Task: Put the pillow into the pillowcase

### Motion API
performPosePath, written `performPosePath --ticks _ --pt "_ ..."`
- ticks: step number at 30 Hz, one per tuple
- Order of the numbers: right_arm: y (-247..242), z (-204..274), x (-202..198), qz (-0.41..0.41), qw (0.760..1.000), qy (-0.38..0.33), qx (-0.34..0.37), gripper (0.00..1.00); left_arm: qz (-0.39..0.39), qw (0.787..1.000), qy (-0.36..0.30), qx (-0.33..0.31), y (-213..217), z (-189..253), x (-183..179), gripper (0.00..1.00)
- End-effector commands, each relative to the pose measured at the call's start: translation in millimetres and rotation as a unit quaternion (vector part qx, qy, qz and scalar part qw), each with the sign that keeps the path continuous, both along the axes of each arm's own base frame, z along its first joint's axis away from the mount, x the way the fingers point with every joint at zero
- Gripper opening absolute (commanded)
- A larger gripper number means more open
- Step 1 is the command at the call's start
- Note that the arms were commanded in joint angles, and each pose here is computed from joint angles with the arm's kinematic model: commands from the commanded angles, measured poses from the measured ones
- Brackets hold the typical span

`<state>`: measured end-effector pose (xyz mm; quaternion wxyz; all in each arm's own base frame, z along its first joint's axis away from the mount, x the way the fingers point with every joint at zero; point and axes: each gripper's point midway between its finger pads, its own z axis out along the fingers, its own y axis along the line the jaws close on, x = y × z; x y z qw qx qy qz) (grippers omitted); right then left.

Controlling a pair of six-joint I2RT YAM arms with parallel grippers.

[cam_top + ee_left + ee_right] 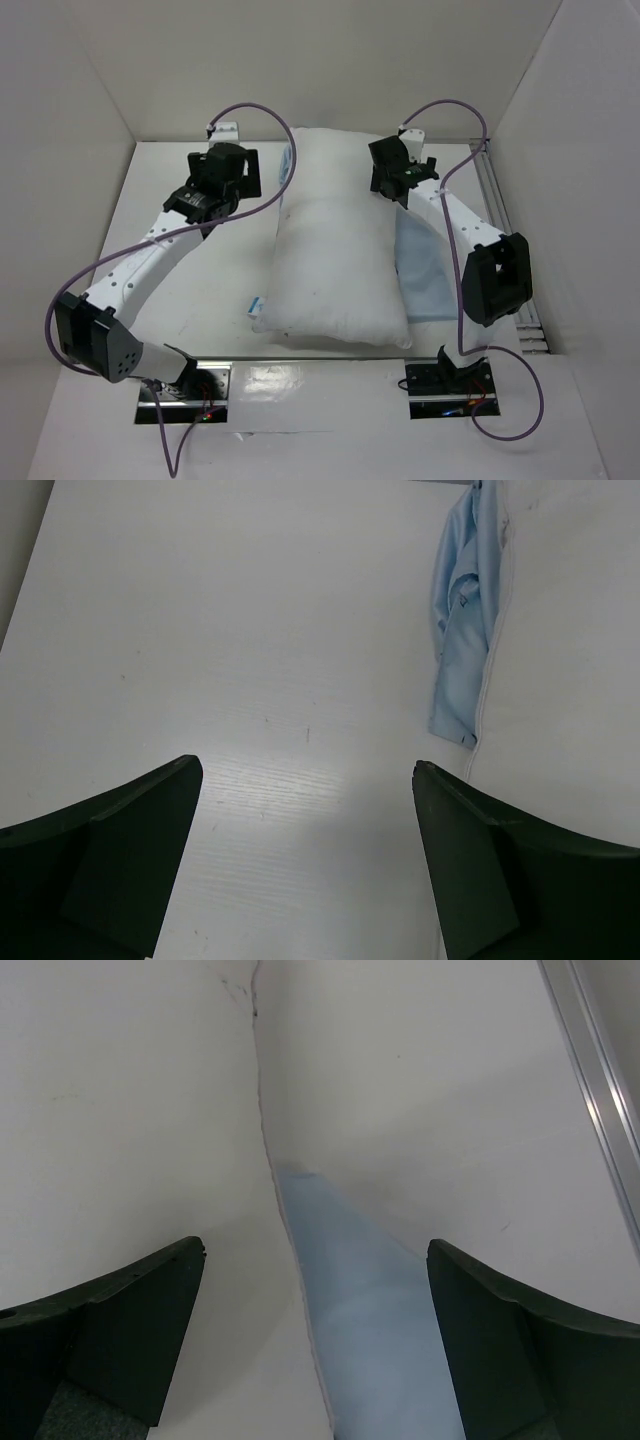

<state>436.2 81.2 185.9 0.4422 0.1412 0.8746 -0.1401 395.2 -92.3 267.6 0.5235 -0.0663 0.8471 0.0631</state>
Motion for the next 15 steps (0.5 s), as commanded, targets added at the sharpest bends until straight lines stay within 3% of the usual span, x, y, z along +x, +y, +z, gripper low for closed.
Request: performPosePath --ticks 1,6,8,10,15 --pt "10.2 20.7 -1.8 0.019 0.999 -0.025 0.025 1.0 -0.005 0.999 -0.03 -0.033 -3.6 19.1 -1.3 1.0" --pt "20.7 23.8 -7.4 0.047 0.997 -0.033 0.057 1.0 -0.03 0.998 0.001 -0.053 -12.4 12.6 -0.9 1.0" --pt "36.9 28.6 -16.3 0.099 0.991 -0.025 0.088 1.0 -0.043 0.997 0.018 -0.065 -19.6 11.4 2.8 1.0" --pt "53.2 17.8 -31.8 0.153 0.981 -0.002 0.118 1.0 -0.064 0.994 0.04 -0.075 -29.7 6.1 2.4 1.0" --pt "44.3 13.0 -80.1 0.178 0.975 0.024 0.131 1.0 -0.149 0.98 0.068 -0.117 -66.5 8.6 1.6 1.0"
